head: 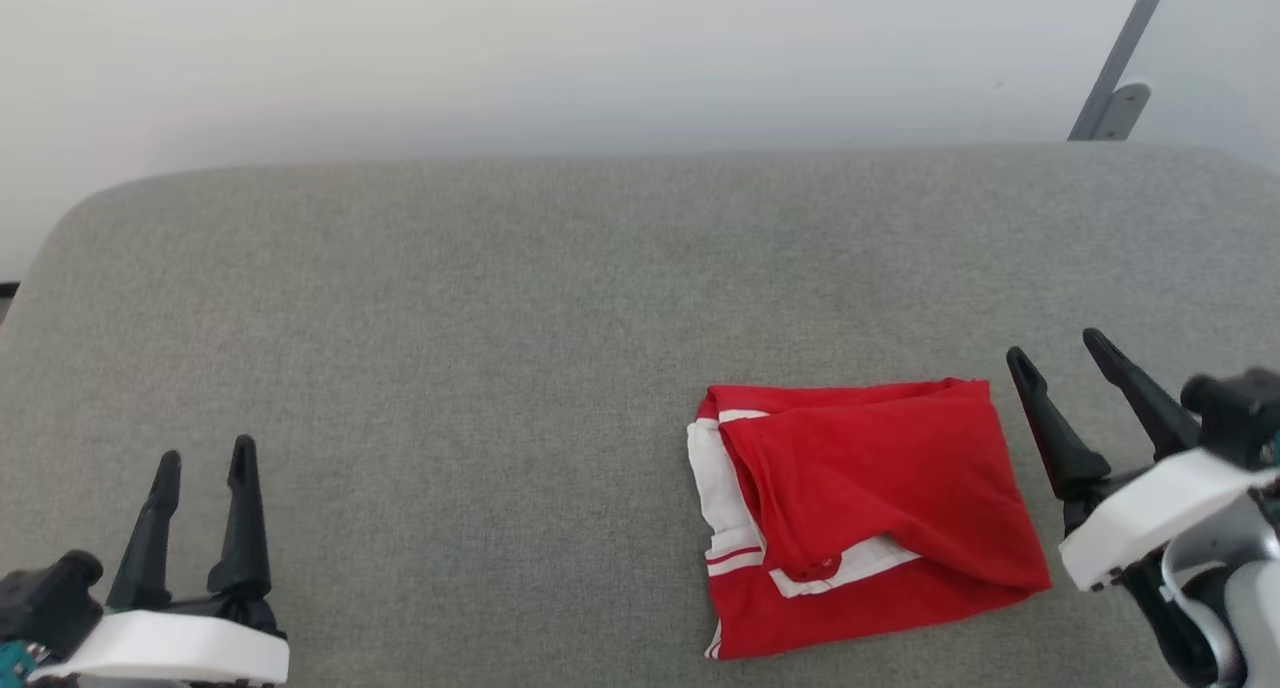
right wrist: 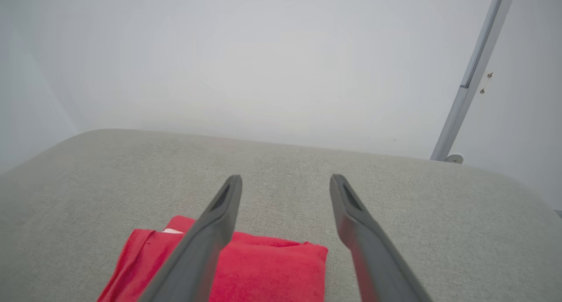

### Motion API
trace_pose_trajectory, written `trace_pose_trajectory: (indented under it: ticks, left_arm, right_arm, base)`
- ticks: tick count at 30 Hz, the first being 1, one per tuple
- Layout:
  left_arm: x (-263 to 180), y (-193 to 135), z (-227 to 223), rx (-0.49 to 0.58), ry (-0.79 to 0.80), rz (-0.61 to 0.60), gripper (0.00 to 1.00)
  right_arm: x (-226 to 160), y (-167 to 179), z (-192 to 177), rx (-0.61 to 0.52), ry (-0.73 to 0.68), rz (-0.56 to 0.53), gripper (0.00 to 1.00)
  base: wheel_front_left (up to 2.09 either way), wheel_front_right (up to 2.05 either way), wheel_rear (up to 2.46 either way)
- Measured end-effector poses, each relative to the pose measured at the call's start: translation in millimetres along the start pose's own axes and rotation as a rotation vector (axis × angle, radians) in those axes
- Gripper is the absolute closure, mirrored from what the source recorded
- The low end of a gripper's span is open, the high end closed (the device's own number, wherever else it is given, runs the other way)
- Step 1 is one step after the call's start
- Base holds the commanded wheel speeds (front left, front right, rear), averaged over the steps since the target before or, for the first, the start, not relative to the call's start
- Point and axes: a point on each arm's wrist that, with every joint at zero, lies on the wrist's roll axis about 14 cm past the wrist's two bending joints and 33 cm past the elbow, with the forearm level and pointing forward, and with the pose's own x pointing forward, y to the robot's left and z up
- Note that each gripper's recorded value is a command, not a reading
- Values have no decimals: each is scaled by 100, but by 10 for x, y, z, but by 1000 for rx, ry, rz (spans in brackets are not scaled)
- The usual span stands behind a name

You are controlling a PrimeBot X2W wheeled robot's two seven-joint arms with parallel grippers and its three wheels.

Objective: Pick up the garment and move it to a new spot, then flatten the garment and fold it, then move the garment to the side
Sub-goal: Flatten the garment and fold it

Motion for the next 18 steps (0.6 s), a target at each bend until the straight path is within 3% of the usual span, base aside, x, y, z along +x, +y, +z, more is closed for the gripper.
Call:
trace_pose_trajectory:
  ticks: [7,18]
  left_arm:
    - [-160,112,5,24,2,36,0]
    - [-379,253,-85,15,31,91,0]
  right_arm:
    - [-189,-135,6,-60,-136,-46,0]
    - [-322,-279,-116,-21,-161,-117,0]
  base:
    - [0,0,0]
    - [0,0,0]
